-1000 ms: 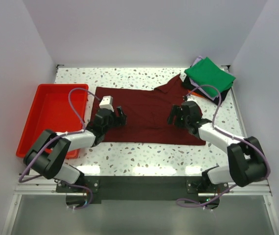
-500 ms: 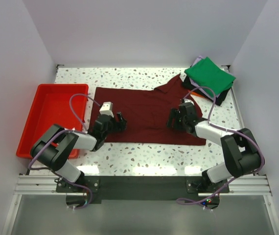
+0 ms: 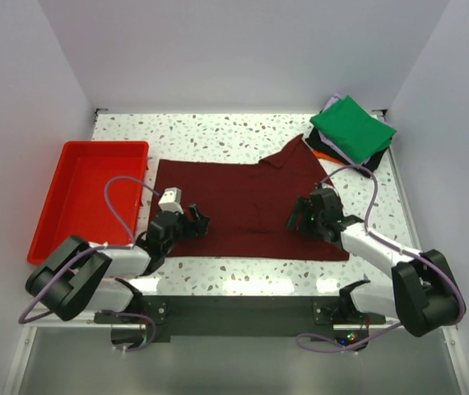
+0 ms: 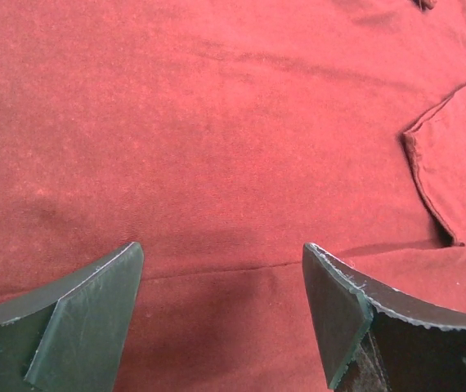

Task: Fold and stack the t-shirts
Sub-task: Fold the tshirt

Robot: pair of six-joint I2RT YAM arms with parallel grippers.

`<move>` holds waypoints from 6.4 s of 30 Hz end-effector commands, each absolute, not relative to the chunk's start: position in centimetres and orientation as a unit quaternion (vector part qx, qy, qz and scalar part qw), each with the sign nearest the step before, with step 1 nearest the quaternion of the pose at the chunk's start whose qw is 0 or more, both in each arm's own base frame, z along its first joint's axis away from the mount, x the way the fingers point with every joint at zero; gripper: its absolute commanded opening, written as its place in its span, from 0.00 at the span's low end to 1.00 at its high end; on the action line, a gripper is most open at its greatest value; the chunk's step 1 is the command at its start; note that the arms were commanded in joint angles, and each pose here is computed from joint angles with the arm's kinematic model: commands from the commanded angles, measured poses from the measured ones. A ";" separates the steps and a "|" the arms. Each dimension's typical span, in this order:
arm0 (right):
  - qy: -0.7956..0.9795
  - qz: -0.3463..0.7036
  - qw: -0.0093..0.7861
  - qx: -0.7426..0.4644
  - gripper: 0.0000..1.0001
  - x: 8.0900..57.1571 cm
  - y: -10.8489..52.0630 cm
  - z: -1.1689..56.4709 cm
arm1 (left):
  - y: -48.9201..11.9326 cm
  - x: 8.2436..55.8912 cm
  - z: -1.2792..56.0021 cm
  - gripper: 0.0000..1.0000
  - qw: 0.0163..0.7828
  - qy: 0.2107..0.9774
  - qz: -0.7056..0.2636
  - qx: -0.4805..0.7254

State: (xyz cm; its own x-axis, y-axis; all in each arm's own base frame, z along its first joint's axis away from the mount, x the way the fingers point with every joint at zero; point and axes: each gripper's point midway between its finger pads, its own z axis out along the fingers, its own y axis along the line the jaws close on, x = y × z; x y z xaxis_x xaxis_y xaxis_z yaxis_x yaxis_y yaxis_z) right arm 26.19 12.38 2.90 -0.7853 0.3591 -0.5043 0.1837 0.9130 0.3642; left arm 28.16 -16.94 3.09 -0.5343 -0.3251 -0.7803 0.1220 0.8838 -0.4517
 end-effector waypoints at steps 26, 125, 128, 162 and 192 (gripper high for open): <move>0.924 0.119 0.349 0.101 0.78 32.9 13.4 5.5 | -17.9 33.6 8.2 0.92 0.545 0.825 -0.142 -0.040; 0.878 0.095 0.393 0.256 0.00 51.9 2.2 6.5 | -9.8 46.8 7.6 0.77 0.497 0.862 0.005 -0.101; 0.878 0.097 0.395 0.252 0.00 51.6 2.3 7.1 | -8.9 47.1 7.0 0.75 0.487 0.866 0.027 -0.109; 0.880 0.115 0.388 0.248 0.00 51.4 3.0 7.0 | -7.4 47.1 1.5 0.21 0.432 0.893 0.040 -0.121; 0.880 0.106 0.408 0.220 0.00 57.4 2.7 15.0 | -10.3 57.7 9.3 0.00 0.510 0.854 -0.039 -0.094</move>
State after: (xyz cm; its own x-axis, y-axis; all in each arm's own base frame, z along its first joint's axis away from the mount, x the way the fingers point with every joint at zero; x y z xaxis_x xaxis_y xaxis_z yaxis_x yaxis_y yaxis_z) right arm 57.43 2.89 11.38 -0.5976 0.4891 -0.6353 0.3318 0.8722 0.3594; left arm 56.19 -10.30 7.33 -0.5024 -0.2120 -0.8383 -0.1672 0.9750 -0.1463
